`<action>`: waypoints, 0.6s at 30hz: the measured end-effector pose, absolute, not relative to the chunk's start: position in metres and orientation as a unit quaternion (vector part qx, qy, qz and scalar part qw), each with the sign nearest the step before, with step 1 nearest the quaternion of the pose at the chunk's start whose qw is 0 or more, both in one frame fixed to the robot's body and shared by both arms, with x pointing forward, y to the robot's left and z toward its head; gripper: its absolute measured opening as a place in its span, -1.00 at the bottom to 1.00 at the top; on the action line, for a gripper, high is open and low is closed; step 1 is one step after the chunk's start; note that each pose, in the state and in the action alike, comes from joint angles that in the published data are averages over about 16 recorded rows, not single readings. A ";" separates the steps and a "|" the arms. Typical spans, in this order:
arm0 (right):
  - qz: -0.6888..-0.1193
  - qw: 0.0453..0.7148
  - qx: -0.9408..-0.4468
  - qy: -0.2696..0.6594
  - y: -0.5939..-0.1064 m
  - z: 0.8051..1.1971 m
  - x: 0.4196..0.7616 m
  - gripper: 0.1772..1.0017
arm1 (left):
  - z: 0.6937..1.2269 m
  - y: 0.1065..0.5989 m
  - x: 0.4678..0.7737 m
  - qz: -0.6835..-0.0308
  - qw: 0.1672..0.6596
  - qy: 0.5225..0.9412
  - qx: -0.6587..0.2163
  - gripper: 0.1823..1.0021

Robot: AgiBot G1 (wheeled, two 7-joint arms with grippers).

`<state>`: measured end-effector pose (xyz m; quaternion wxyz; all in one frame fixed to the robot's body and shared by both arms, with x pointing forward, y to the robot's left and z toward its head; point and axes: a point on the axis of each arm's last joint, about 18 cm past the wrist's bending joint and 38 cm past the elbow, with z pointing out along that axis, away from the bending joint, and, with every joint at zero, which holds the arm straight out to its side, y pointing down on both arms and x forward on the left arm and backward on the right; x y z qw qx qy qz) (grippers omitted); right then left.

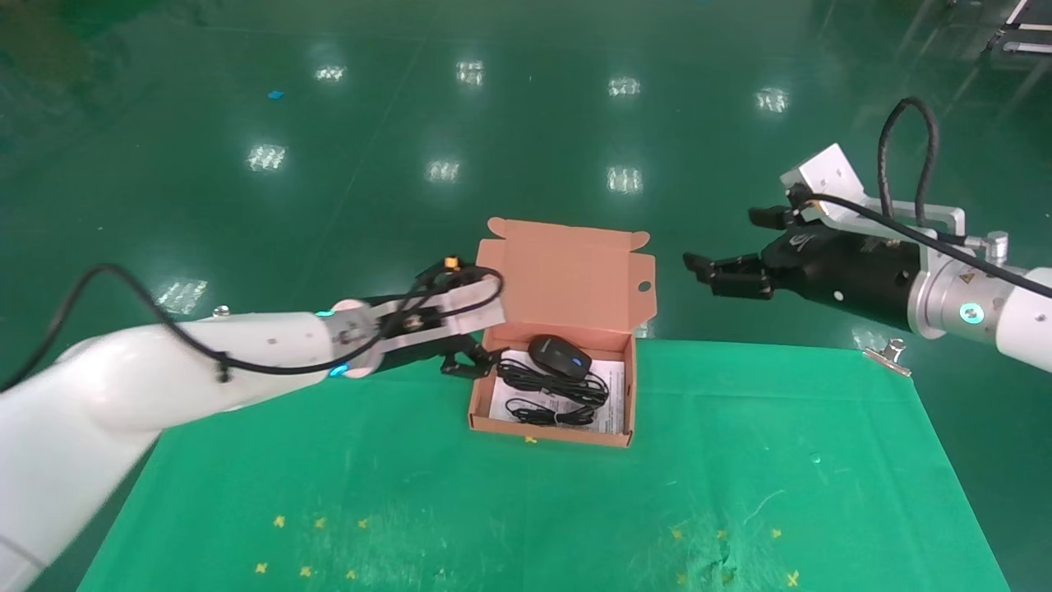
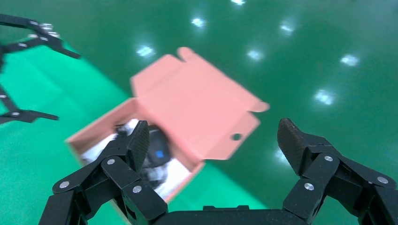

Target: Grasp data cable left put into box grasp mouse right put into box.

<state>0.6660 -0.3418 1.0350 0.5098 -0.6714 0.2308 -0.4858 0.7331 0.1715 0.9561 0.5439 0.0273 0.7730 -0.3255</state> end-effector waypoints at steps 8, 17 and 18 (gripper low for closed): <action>-0.439 0.536 -0.693 0.200 -0.332 1.020 0.645 1.00 | 0.945 0.195 0.708 -0.400 0.481 0.780 -0.006 0.99; -0.392 0.564 -0.709 0.158 -0.323 1.008 0.619 1.00 | 0.944 0.218 0.674 -0.473 0.420 0.774 -0.023 1.00; -0.390 0.565 -0.710 0.155 -0.322 1.008 0.617 1.00 | 0.944 0.219 0.672 -0.477 0.417 0.773 -0.023 1.00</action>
